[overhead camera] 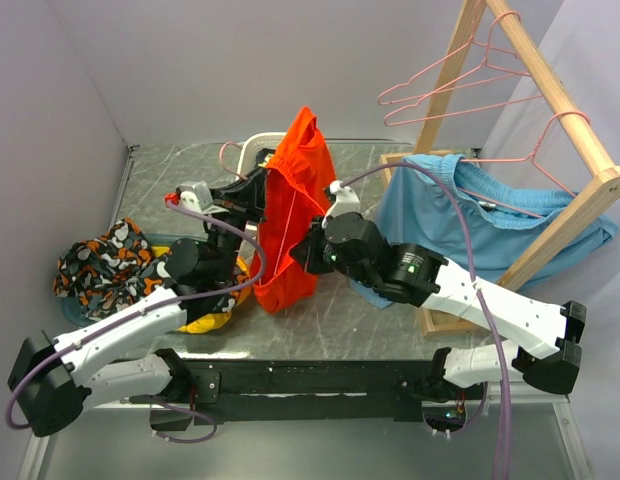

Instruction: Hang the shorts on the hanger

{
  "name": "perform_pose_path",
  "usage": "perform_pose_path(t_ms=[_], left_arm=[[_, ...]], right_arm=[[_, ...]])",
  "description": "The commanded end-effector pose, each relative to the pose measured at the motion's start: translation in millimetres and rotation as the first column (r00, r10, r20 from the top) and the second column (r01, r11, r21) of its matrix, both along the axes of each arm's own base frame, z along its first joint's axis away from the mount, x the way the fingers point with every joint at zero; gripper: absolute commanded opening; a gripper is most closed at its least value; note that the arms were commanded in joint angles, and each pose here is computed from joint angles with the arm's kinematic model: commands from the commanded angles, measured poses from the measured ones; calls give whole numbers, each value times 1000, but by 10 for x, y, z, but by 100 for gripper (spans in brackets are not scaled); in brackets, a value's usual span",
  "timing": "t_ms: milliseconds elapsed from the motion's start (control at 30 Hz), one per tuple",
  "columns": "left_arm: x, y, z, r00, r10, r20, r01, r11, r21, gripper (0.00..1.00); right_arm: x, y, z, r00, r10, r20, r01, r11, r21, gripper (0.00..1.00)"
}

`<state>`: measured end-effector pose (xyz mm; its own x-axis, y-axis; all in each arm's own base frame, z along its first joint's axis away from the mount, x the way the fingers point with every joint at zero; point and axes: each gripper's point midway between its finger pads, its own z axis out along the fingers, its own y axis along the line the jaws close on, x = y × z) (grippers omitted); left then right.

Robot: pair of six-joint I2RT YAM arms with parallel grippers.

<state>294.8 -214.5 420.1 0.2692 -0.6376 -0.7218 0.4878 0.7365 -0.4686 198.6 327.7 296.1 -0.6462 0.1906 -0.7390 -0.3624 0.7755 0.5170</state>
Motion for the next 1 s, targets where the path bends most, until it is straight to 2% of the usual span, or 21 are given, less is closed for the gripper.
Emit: perform_pose_path(t_ms=[0,200,367,467,500,600,700,833,967], left_arm=[[-114,-214,-32,989,-133,-62,138,987,87,1],[-171,-291,-104,974,-174,-142,197,966,167,1],[-245,-343,24,955,-203,-215,256,932,255,1],[-282,-298,59,948,-188,-256,261,920,292,1],[-310,-284,129,947,-192,-256,267,916,301,1],[-342,-258,60,930,-180,-320,290,895,340,1],[-409,-223,-7,917,-185,-354,313,883,350,1],[-517,-165,7,909,-206,-363,336,876,345,1],[-581,-166,-18,900,-227,-373,362,865,348,1]], right_arm=[[88,24,660,994,12,112,-25,993,113,0],[150,3,879,989,-4,148,-16,991,132,0],[214,30,712,991,8,130,-20,996,86,2],[124,95,653,986,89,141,-100,992,72,21],[94,76,654,985,96,144,-106,992,66,35],[69,-66,636,982,80,171,-86,996,26,54],[93,-239,694,974,45,221,-47,999,2,59],[248,-400,588,964,-24,263,50,995,-89,59],[251,-207,452,962,62,266,-23,989,-145,58]])
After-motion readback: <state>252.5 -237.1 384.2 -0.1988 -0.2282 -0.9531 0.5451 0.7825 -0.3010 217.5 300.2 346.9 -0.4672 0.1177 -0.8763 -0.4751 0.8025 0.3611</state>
